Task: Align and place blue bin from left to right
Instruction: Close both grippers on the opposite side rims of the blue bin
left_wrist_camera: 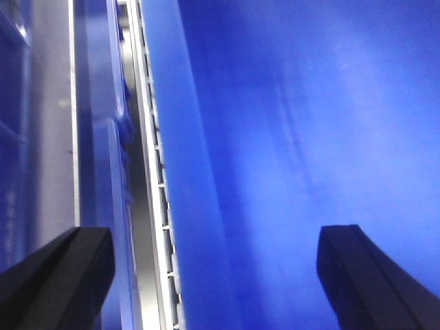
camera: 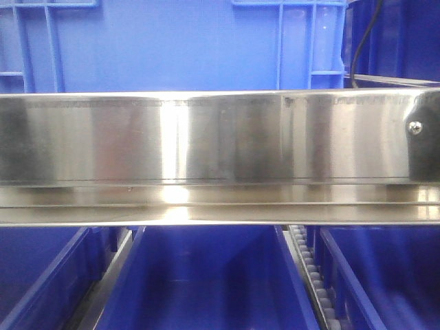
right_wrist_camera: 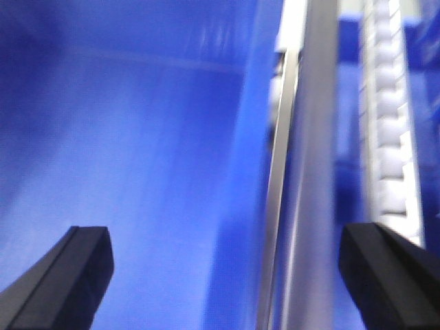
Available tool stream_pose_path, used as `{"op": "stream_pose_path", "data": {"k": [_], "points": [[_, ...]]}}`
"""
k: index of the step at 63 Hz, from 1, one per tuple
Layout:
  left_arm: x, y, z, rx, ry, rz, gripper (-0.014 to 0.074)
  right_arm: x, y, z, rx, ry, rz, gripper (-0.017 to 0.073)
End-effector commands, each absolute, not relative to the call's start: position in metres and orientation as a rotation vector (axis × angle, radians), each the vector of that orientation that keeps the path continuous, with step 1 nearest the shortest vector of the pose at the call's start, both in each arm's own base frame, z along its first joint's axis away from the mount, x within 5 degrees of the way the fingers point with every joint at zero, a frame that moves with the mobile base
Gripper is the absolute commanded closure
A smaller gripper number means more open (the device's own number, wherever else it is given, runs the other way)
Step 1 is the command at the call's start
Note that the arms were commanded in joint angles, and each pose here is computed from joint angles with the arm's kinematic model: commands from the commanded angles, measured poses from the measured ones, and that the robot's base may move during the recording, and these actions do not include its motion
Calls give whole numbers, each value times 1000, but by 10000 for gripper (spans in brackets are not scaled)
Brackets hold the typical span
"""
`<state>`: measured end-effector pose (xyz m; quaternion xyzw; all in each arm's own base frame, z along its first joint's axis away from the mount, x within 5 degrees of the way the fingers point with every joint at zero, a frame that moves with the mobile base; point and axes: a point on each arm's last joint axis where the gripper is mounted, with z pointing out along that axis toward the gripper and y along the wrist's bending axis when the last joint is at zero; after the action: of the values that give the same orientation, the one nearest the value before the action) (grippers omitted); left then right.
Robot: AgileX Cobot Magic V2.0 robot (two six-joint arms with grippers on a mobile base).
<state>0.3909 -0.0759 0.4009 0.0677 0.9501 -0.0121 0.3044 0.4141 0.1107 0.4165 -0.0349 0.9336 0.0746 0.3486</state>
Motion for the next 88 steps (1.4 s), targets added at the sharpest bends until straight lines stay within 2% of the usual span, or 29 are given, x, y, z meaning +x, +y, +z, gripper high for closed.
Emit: {"op": "stream_pose_path", "data": {"k": [1,88], "points": [[394,-75,401,164,2508,-37,98,419,109,414,-68,2415,200,-10],[398,-78,399,158,2487,-59,98,432,115,392,-102,2466,214,-10]]}}
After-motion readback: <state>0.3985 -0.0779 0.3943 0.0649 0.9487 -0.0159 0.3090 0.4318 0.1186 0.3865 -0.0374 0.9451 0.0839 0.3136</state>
